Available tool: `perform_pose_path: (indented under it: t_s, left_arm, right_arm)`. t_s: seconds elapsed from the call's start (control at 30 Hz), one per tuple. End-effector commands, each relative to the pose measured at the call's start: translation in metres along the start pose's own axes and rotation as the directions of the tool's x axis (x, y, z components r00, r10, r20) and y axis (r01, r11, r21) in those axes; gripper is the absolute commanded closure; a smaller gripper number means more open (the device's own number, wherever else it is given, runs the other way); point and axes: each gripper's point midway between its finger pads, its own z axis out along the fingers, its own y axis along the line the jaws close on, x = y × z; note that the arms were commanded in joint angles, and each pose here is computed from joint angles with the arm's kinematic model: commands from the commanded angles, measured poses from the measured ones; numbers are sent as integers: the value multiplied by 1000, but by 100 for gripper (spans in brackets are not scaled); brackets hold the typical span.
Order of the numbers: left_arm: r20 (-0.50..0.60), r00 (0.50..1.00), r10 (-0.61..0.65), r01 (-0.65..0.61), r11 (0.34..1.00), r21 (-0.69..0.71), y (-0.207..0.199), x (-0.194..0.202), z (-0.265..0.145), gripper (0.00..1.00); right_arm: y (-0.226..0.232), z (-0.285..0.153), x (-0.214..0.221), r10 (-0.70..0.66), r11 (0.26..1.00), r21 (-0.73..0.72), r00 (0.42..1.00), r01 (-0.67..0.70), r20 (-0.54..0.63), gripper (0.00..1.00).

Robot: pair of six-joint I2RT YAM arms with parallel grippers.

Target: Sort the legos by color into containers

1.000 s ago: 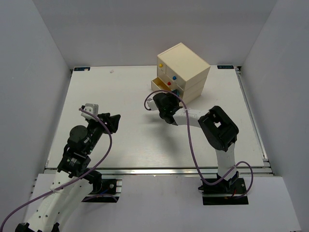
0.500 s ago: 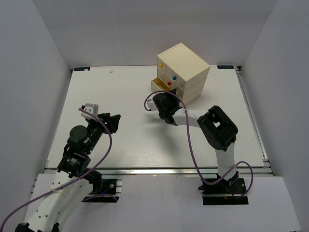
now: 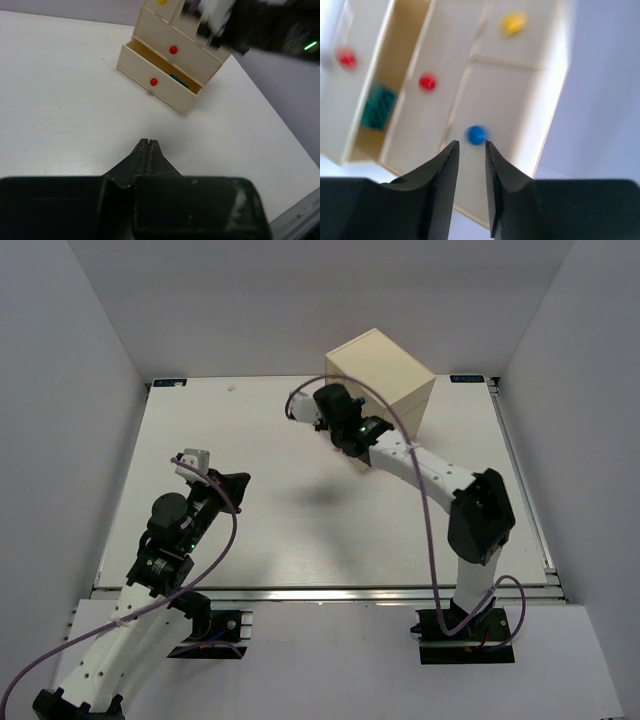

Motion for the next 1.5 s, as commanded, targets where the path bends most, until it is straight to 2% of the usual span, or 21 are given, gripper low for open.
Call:
perform_pose_path:
  t_s: [0.0, 0.07, 0.1, 0.13, 0.17, 0.2, 0.23, 0.27, 0.3, 0.33, 0.37, 0.47, 0.6, 0.63, 0.67, 0.7, 0.8, 0.9, 1.07, 1.23, 1.47]
  left_arm:
    - [-30, 996, -85, 88, 992, 90, -18, 7, 14, 100]
    - [-86, 983, -165, 177, 972, 156, -32, 17, 31, 100]
    - [-114, 974, -194, 213, 961, 179, -38, 22, 37, 96]
    - [-116, 959, -257, 277, 936, 218, -48, 17, 45, 81]
    - [-195, 939, -283, 325, 917, 231, -52, 35, 59, 71]
    - [-192, 925, -328, 369, 893, 257, -57, 29, 68, 50]
    - [-216, 916, -338, 389, 882, 267, -60, 33, 75, 44]
    - [-272, 895, -354, 419, 876, 237, -55, 53, 92, 40]
    - [-289, 888, -358, 432, 865, 257, -60, 52, 100, 35]
    - [-282, 881, -380, 453, 849, 270, -63, 49, 109, 32]
    - [-293, 873, -391, 468, 841, 271, -64, 51, 116, 29]
    - [-337, 826, -451, 537, 813, 226, -59, 70, 144, 27]
    - [-389, 773, -502, 588, 797, 139, -47, 99, 179, 30]
    - [-402, 758, -514, 597, 795, 110, -42, 109, 193, 34]
    - [-411, 753, -514, 598, 795, 102, -41, 114, 200, 40]
    - [-416, 748, -518, 600, 795, 90, -39, 117, 207, 50]
    - [-448, 718, -533, 609, 793, 33, -31, 137, 232, 64]
    - [-471, 691, -548, 617, 787, -9, -23, 157, 250, 63]
    - [-491, 668, -559, 621, 783, -46, -13, 184, 262, 49]
    - [-493, 660, -566, 635, 771, -34, -13, 190, 278, 45]
    - [-498, 649, -575, 650, 759, -30, -10, 201, 299, 38]
  right_arm:
    - [-48, -77, -32, 421, 902, -207, 877, -379, 231, 68]
    - [-60, -96, -33, 541, 835, -289, 794, -468, 276, 74]
    - [-74, -119, -38, 636, 769, -345, 700, -539, 324, 77]
    - [-86, -128, -41, 685, 729, -361, 635, -582, 357, 80]
    - [-99, -125, -21, 737, 676, -358, 581, -644, 345, 87]
    - [-116, -139, -21, 834, 547, -416, 432, -727, 343, 91]
    - [-134, -131, 8, 882, 457, -382, 351, -803, 315, 93]
    - [-147, -123, 32, 914, 382, -391, 280, -837, 295, 88]
    - [-163, -118, 52, 936, 316, -414, 208, -854, 285, 78]
    - [-167, -114, 60, 960, 234, -440, 133, -867, 247, 67]
    - [-178, -114, 75, 961, 205, -414, 104, -887, 255, 51]
    - [-176, -83, 102, 978, 150, -467, 63, -871, 197, 37]
    - [-174, -40, 141, 992, 43, -495, -21, -868, 123, 31]
    - [-185, -37, 157, 990, 31, -494, -42, -869, 136, 28]
    - [-172, -15, 164, 995, -3, -539, -56, -843, 83, 25]
    - [-174, -10, 168, 995, -12, -544, -63, -839, 76, 25]
    - [-162, 17, 188, 996, 5, -521, -44, -854, 83, 25]
    - [-152, 31, 192, 997, -15, -554, -53, -832, 53, 25]
    - [-137, 36, 182, 997, -62, -671, -83, -739, -1, 31]
    - [-129, 35, 172, 990, -119, -732, -139, -671, -34, 35]
    - [-108, 45, 169, 979, -197, -752, -168, -629, -116, 43]
